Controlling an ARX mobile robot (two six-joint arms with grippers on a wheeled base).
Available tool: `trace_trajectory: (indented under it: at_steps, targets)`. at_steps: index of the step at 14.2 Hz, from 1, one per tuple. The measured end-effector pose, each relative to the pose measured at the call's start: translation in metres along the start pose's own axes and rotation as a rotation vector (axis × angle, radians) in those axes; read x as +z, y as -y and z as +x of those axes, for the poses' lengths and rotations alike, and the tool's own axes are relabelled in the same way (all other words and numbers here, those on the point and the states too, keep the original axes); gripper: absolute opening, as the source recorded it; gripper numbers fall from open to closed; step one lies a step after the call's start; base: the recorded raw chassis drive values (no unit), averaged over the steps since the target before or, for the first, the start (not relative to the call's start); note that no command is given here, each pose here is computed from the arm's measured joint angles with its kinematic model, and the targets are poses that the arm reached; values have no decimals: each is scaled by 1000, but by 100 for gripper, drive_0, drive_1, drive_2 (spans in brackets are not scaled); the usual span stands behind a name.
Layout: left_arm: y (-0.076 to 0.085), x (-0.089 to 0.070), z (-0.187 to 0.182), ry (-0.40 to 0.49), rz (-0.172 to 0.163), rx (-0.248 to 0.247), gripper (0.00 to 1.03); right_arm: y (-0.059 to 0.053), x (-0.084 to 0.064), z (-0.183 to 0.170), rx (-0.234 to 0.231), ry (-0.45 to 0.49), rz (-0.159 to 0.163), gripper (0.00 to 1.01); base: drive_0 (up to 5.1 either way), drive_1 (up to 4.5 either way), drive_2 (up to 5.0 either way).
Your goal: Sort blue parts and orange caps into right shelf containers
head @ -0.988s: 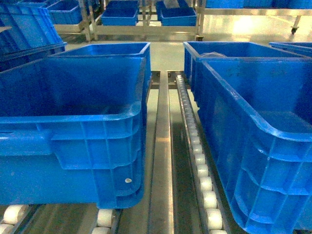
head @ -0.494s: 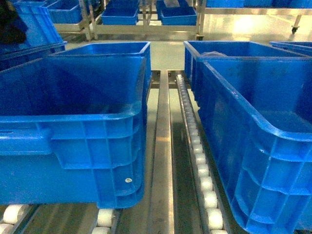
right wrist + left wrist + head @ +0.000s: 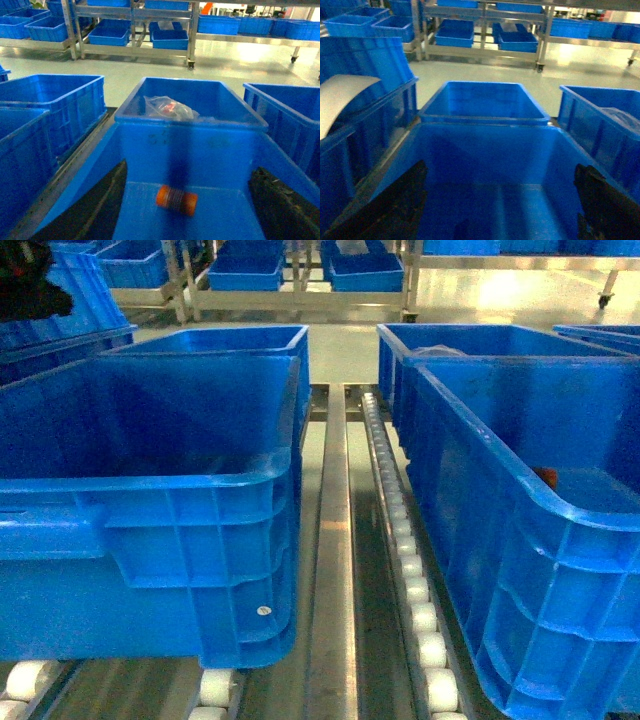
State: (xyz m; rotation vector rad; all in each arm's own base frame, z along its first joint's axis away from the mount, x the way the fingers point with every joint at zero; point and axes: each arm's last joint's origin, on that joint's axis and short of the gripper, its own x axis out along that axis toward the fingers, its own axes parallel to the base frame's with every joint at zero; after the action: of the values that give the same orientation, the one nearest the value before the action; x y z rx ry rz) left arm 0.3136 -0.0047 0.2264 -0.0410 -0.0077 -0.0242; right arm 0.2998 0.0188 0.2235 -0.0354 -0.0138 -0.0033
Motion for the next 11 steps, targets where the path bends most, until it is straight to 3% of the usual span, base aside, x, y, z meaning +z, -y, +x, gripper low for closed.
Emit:
trace_trajectory:
  at_steps: [3,4,6,11]
  targets:
    - [-5,-23,-54,-10,23,29,44,10,-24,-54,3,-19,20,37,0,0,0]
    - [-4,-29,-70,-15,23,23,29,16,-29,-66,7,-23,21,24,0,0,0]
    - [-4,-37,-94,-14,23,25,2,18,-36,-89,1,-24,23,2,0,0,0]
    - [-3,-51,-146,-22,23,25,2,18,-49,-137,4,-22,24,2,0,0,0]
